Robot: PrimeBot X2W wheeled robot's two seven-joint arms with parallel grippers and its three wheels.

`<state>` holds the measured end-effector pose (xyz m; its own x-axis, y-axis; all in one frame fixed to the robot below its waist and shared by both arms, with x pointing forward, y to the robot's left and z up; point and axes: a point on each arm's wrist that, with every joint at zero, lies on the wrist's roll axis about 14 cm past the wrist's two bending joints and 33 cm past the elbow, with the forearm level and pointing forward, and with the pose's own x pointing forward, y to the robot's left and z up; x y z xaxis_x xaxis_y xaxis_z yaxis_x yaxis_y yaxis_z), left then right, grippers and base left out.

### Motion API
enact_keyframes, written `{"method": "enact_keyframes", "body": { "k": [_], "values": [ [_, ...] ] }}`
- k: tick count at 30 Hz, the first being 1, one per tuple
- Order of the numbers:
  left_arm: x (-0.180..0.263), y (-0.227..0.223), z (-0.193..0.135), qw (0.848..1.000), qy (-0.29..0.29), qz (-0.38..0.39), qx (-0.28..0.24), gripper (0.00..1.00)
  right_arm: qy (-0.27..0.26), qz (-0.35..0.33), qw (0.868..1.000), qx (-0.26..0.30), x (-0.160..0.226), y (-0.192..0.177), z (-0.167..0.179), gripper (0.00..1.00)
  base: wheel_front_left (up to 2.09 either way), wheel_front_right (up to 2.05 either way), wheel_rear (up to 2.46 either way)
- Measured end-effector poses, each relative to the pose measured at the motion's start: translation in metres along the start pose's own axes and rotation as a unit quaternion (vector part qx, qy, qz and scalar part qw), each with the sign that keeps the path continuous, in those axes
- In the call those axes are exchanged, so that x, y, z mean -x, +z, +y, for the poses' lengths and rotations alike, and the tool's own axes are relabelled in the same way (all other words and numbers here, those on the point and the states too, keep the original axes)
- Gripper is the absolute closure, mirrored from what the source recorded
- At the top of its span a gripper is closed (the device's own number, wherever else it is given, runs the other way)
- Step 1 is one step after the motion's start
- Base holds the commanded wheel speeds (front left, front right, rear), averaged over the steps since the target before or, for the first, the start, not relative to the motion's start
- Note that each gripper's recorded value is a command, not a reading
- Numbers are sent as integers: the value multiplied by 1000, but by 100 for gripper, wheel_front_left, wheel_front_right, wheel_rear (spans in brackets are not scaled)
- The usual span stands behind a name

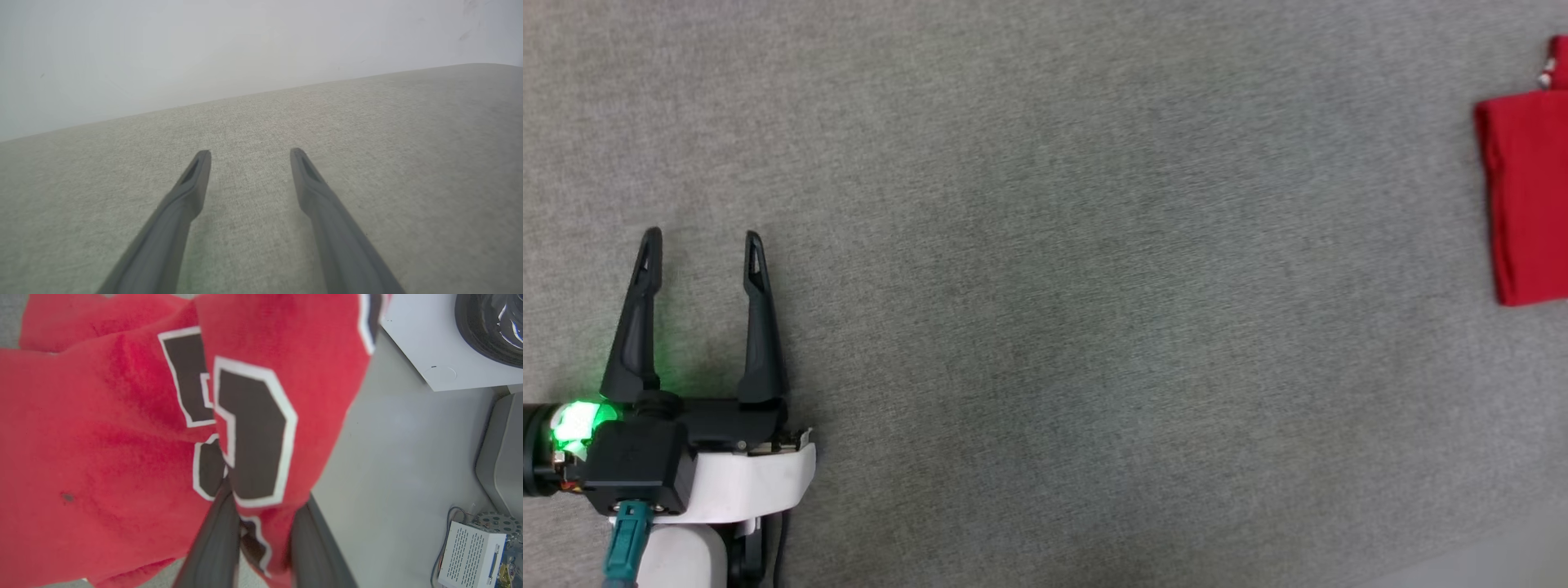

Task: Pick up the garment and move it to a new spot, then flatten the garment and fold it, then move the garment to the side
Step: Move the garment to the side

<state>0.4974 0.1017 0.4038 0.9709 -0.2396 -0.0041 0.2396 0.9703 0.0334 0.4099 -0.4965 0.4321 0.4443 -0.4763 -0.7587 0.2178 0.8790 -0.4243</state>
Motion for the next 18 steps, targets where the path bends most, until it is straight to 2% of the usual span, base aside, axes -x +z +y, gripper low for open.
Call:
{"method": "enact_keyframes", "body": {
  "k": [6,7,8,12,14,16,18],
  "values": [
    [1,3,9,1000,15,-4,-2,0,-14,-8,1000,-14,-15,1,0,100,0,0,0],
    [1,6,10,1000,17,-6,-3,0,-15,-10,1000,-24,-15,0,-1,69,0,0,0],
    [2,8,11,1000,20,-7,-4,0,-15,-8,999,-33,-15,-1,-1,0,0,0,0],
    [10,21,11,1000,28,-11,2,0,-30,-38,999,-25,-5,5,-13,0,0,0,0],
    [16,31,11,999,36,-16,4,0,-45,-89,995,-14,6,22,-26,0,0,0,0],
    [23,41,12,999,43,-23,6,0,-64,-150,987,-2,23,43,-42,0,0,0,0],
    [32,51,14,998,52,-27,7,0,-74,-220,973,5,41,66,-49,0,0,0,0]
  ]
}}
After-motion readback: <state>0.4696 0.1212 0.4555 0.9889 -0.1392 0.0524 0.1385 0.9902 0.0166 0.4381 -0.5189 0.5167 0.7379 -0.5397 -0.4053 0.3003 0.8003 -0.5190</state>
